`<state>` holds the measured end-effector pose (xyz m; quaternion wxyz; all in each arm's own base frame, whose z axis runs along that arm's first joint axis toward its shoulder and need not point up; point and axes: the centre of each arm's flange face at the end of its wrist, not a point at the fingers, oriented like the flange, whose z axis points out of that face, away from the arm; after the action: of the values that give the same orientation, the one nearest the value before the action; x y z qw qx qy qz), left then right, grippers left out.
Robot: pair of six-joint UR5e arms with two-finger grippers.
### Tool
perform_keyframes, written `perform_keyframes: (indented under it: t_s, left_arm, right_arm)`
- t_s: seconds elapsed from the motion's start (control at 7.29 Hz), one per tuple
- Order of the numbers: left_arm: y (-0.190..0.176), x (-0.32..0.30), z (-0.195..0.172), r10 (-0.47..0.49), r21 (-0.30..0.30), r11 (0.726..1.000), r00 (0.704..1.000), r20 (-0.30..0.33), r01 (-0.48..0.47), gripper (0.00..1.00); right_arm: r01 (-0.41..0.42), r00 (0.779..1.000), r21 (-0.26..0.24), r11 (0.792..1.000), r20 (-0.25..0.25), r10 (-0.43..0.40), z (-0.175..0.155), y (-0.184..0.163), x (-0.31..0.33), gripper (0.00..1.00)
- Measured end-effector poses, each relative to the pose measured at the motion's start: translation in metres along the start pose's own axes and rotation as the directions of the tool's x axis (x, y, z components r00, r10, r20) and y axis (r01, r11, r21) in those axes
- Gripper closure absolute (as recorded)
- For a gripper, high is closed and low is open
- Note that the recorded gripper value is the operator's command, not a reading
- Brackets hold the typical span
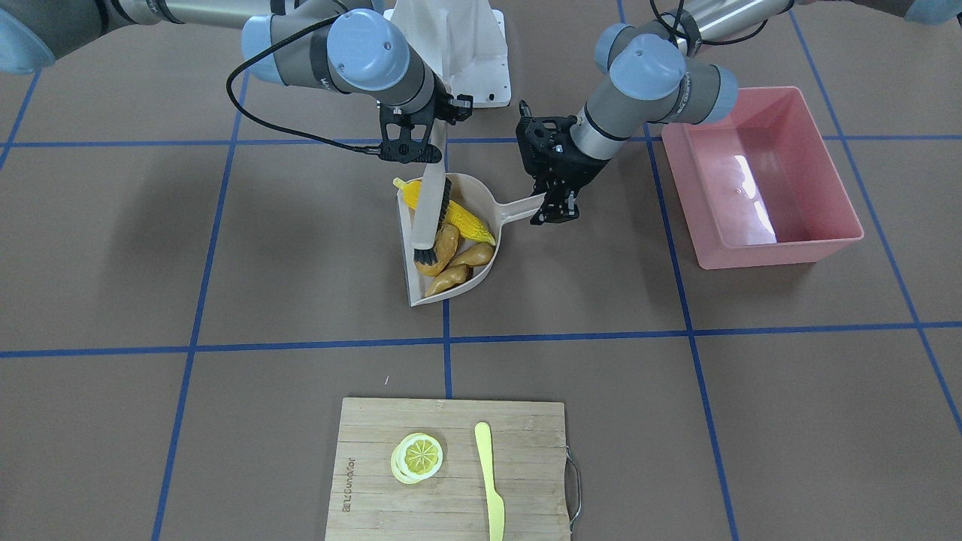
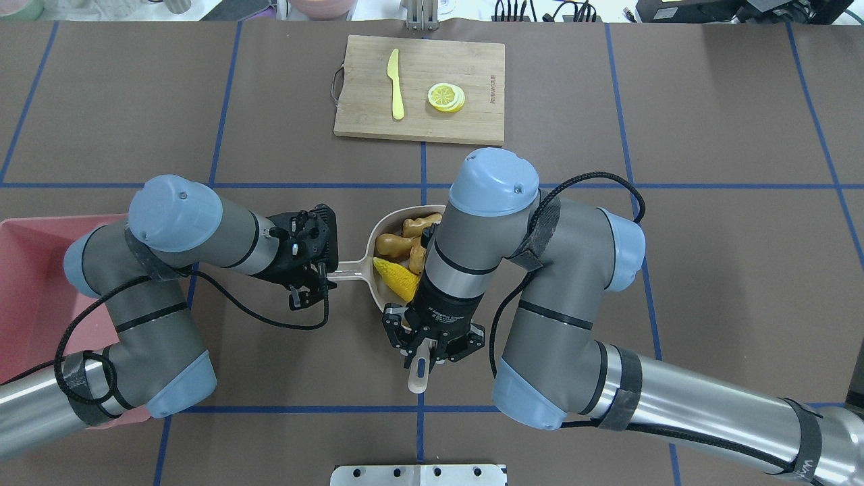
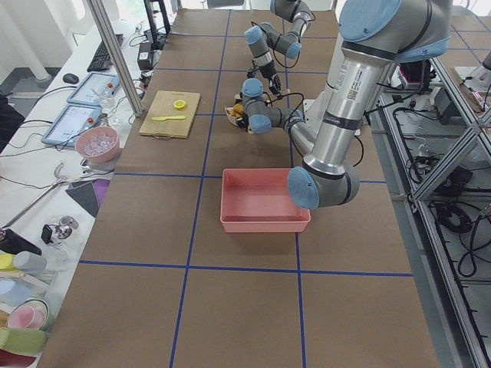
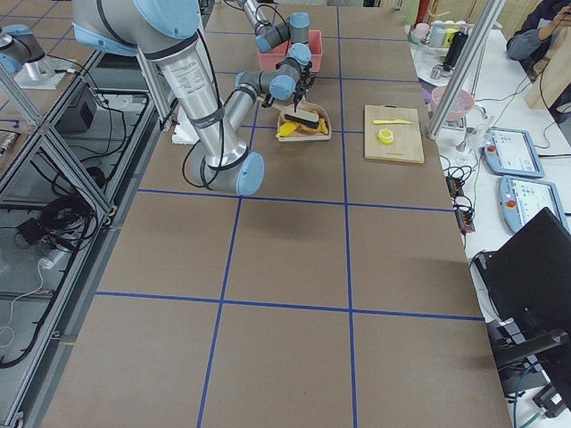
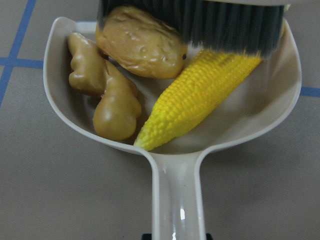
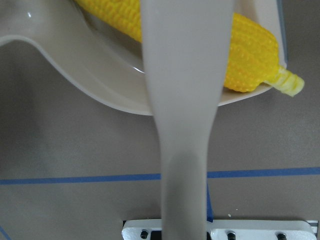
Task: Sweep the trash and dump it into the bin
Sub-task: 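Lift the dustpan with the left gripper while the right gripper raises the brush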
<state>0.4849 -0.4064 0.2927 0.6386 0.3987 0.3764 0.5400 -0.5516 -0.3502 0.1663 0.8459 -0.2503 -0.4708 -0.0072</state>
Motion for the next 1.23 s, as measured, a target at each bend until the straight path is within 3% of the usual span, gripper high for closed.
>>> perform_keyframes:
  t_s: [0.96, 1.23]
  left_arm:
    - [-0.005, -0.002, 0.000, -0.013, 0.050, 0.999, 0.999, 0.034, 0.011, 1.00]
    - [-0.007, -0.001, 0.000, -0.030, 0.081, 0.996, 0.999, 0.045, 0.026, 1.00]
  right_arm:
    - [-0.089, 0.996, 0.059, 0.994, -0.024, 0.091, -0.057, -0.006, 0.048, 1.00]
    - [-0.050, 0.997, 0.091, 0.995, -0.049, 0.055, -0.078, -0.012, 0.088, 1.00]
